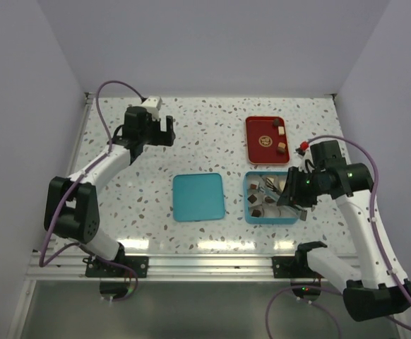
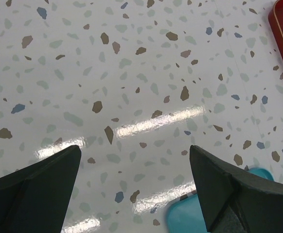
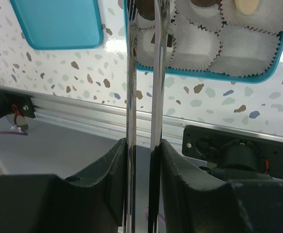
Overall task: Pack the chocolate
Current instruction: Place the fake chocolate in the packing box.
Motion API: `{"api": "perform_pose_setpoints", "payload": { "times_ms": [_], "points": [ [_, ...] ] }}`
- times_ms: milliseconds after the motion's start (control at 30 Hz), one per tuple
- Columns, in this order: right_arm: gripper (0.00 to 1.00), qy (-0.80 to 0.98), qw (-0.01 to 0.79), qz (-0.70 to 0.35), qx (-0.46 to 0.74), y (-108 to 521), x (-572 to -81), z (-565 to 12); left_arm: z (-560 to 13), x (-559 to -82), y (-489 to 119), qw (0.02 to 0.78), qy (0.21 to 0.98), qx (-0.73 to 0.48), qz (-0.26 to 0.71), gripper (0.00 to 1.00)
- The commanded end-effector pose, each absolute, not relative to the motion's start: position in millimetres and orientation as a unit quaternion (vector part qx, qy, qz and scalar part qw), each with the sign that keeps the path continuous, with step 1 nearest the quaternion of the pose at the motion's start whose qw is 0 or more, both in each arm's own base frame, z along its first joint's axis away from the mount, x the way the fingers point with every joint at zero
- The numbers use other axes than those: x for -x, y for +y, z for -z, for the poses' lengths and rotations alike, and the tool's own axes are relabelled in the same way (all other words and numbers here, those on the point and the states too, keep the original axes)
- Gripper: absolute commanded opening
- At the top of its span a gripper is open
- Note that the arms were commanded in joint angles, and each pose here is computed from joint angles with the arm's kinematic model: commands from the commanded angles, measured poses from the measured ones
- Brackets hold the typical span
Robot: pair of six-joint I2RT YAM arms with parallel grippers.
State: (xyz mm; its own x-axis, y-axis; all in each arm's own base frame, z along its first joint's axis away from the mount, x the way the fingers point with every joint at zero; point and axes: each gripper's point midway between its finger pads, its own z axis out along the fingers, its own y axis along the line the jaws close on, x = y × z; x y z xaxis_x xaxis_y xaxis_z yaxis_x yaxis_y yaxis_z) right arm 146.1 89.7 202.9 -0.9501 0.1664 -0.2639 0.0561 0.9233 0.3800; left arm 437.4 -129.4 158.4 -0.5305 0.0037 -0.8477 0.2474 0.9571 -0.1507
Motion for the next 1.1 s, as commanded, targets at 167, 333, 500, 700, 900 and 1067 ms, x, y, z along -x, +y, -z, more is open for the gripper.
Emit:
{"api": "perform_pose_setpoints", "payload": {
  "times_ms": [167,333,500,700,900,1067],
  "points": [
    [0.15,0.984,0.038,-0.145,-0.093,76,-76,-187,-172,-453,-143,0.499,0.850,-0.072,0.154,1.00],
    [0.15,0.985,0.027,-0.140,-0.094,75,-68,-178,-169,-453,-142,0.496,0.852,-0.073,0.152,1.00],
    [0.15,0.987,0.017,-0.130,-0.089,72,-62,-170,-166,-452,-143,0.493,0.853,-0.074,0.153,1.00],
    [0.15,0.989,0.009,-0.124,-0.084,70,-56,-164,-166,-451,-142,0.493,0.854,-0.073,0.153,1.00],
    [0.15,0.990,0.016,-0.112,-0.079,66,-57,-163,-163,-450,-142,0.490,0.855,-0.074,0.153,1.00],
    [0.15,0.991,0.012,-0.109,-0.075,65,-56,-161,-165,-450,-143,0.491,0.854,-0.074,0.154,1.00]
  ]
}}
